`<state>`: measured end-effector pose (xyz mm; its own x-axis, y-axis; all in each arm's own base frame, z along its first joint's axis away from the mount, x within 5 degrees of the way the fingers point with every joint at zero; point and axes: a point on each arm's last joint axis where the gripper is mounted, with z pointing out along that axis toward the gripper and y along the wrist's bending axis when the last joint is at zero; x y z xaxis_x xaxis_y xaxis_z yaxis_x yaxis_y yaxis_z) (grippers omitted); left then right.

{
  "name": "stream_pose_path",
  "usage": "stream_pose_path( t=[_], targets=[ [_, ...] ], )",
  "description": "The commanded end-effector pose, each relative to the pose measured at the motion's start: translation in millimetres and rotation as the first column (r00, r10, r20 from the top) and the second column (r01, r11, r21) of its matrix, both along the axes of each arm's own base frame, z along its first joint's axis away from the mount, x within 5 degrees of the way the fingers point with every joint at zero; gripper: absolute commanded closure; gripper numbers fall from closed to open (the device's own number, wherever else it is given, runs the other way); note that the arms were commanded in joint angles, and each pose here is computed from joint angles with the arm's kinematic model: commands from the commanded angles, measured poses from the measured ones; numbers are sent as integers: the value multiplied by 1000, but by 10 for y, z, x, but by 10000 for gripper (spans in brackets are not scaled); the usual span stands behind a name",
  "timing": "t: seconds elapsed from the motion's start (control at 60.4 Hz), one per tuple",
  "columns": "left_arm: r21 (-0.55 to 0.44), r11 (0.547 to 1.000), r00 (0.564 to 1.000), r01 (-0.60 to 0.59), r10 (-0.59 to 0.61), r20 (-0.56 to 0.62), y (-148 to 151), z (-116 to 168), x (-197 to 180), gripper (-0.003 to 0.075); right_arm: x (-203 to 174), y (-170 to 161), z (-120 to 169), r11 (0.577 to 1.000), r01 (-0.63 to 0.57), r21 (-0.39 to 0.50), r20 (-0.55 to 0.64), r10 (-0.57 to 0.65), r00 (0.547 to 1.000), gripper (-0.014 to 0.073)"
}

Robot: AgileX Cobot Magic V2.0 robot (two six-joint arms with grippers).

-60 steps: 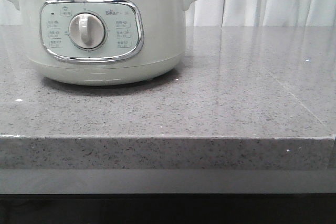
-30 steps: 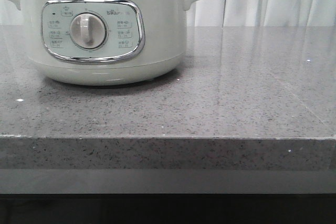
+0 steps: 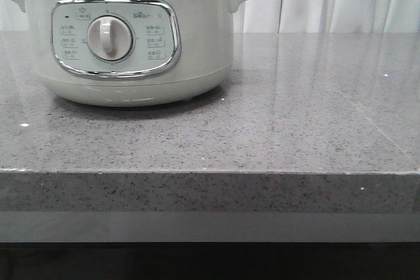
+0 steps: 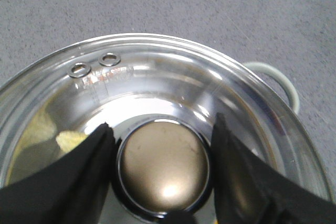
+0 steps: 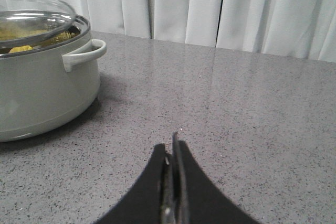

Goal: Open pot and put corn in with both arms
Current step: 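Lower the glass lid onto the pot with the left gripper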

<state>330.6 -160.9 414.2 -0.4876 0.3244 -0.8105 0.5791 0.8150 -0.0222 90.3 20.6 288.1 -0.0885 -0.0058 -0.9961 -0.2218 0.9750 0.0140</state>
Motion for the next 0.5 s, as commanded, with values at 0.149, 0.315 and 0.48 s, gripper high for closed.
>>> stream_pose_path(
  t=[0.149,0.315,0.48],
  targets=[
    [-138,990,976,-15,44,214,-9,416,-27,552,4,-22,166,1000,23,16,104,-25,994,663],
    [-132,991,980,-16,42,192,-39,339,33,552,4,-22,166,1000,23,16,104,-25,994,663],
    [-124,992,984,-13,34,172,-43,315,30,552,4,-22,166,1000,23,16,104,-25,994,663]
  ],
)
